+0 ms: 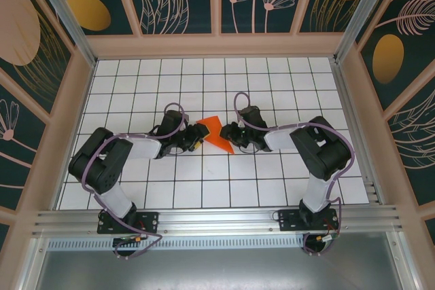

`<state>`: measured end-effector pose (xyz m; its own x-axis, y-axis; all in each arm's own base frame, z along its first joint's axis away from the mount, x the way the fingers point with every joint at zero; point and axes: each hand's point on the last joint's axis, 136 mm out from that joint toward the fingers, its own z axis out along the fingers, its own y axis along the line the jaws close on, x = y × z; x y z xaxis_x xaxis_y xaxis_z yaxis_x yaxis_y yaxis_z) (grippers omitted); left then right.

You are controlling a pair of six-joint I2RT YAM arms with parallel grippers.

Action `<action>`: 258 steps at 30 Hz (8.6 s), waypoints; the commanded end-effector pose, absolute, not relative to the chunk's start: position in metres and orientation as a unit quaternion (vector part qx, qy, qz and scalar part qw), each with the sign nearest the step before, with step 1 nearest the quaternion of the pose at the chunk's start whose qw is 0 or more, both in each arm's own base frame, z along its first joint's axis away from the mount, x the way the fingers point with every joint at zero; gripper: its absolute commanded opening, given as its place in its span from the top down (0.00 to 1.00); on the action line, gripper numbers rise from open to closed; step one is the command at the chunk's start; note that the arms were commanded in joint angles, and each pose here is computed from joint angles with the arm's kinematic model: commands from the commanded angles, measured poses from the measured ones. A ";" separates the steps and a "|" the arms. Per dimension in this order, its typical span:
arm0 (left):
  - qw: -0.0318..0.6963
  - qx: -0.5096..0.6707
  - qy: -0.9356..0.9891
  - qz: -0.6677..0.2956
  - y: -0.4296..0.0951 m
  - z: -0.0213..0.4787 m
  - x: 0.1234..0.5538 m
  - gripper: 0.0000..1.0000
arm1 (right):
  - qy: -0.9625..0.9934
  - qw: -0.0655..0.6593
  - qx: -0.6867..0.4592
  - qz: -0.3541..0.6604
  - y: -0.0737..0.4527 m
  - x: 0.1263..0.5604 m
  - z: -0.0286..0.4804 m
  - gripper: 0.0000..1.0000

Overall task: Fold a paper plane with a square sheet of paper (pick it up from the middle)
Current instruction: Fold the wing for the fifth time at the center of the table.

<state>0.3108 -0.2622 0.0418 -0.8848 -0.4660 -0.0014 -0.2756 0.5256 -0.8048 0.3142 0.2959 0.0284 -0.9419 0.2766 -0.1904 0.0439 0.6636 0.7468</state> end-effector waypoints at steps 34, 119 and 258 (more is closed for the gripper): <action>0.102 -0.218 0.854 -0.462 -0.275 0.055 0.321 1.00 | 0.785 0.480 -0.341 0.192 0.300 0.286 0.082 0.39; 0.243 -0.185 0.831 -0.465 -0.202 0.105 0.308 0.57 | 0.824 0.312 -0.252 0.401 0.368 0.265 0.042 1.00; 0.159 -0.157 0.878 -0.423 -0.234 0.012 0.310 0.83 | 0.893 0.124 -0.165 0.400 0.345 0.255 0.022 0.75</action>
